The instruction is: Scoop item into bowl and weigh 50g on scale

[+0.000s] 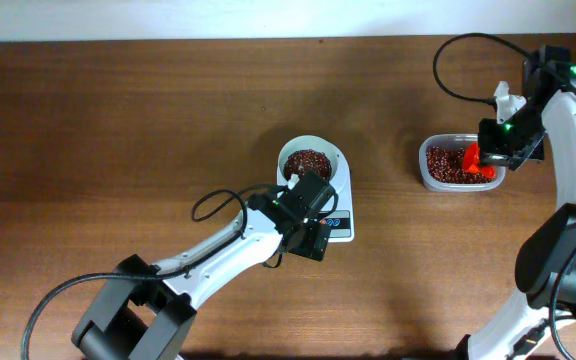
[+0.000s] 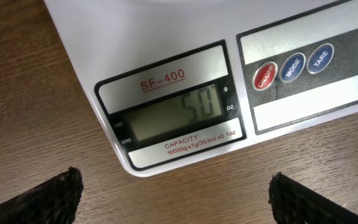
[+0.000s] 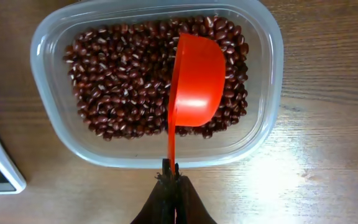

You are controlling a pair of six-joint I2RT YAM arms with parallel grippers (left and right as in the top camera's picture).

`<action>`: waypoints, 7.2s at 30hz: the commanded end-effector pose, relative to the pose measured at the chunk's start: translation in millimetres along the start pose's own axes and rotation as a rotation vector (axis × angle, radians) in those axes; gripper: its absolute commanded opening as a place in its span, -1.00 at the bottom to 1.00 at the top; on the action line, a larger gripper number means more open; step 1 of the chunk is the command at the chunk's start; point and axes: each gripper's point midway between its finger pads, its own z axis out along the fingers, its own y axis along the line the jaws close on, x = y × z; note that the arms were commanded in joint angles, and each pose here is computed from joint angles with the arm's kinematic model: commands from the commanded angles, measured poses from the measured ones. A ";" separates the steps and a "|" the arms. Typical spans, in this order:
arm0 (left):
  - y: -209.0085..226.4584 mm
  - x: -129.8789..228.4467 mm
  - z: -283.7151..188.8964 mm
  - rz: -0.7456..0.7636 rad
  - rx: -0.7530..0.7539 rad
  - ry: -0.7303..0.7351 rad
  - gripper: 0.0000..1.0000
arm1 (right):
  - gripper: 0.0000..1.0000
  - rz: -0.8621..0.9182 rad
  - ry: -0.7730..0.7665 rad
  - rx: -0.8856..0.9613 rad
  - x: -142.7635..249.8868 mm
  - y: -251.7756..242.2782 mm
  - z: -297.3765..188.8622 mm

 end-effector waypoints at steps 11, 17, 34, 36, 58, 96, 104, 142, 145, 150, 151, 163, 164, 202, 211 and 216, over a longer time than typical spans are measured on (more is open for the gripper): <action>-3.2 15.3 1.7 0.069 0.033 0.069 0.98 | -0.02 0.004 -0.005 0.020 -0.8 -2.1 0.4; -3.4 13.9 1.8 0.069 0.033 0.063 0.98 | 0.97 0.004 -0.011 0.020 -2.1 -2.2 0.4; -0.3 2.6 2.3 0.113 0.007 0.012 0.98 | 0.97 0.004 -0.011 0.020 -2.1 -2.2 0.4; 1.7 7.6 2.2 0.114 0.000 0.033 0.98 | 0.98 0.004 -0.011 0.020 -2.2 -2.2 0.4; 2.9 11.9 2.0 0.116 -0.003 0.051 0.98 | 0.97 0.004 -0.011 0.020 -2.2 -2.2 0.4; 3.4 19.6 1.4 0.117 0.001 0.084 0.98 | 0.98 -0.195 -0.973 0.045 172.4 67.0 -293.3; 3.6 19.6 1.5 0.117 0.000 0.084 0.98 | 0.98 -0.193 -0.899 0.032 184.2 61.1 -200.6; 3.9 20.4 1.5 0.118 -0.001 0.087 0.98 | 0.97 -0.273 -1.453 -0.012 135.7 62.4 -37.3; 4.4 21.4 1.4 0.118 -0.003 0.092 0.98 | 0.98 -0.273 -1.453 -0.012 135.7 62.4 -37.3; 4.4 21.4 1.4 0.118 -0.003 0.092 0.98 | 0.98 -0.272 -1.453 -0.013 135.7 62.4 -37.3; 4.3 21.3 1.3 0.118 -0.003 0.091 0.98 | 0.97 -0.273 -1.453 -0.012 135.7 62.4 -37.3; 14.4 28.6 -1.9 0.123 -0.049 0.117 0.98 | 0.97 -0.273 -1.453 -0.012 135.7 62.4 -37.3; 19.2 27.0 -7.6 0.124 -0.072 0.102 0.98 | 0.98 -0.273 -1.453 -0.012 135.7 62.4 -37.3; 88.9 53.5 -231.0 -0.221 0.311 -1.250 0.98 | 0.97 -0.273 -1.453 -0.012 135.7 62.4 -37.3; 81.8 29.6 -182.4 -0.238 0.361 -1.409 0.98 | 0.97 -0.273 -1.453 -0.012 135.7 62.4 -37.3; 103.4 33.5 -148.5 -0.279 0.243 -1.295 0.98 | 0.97 -0.273 -1.453 -0.012 135.7 62.4 -37.3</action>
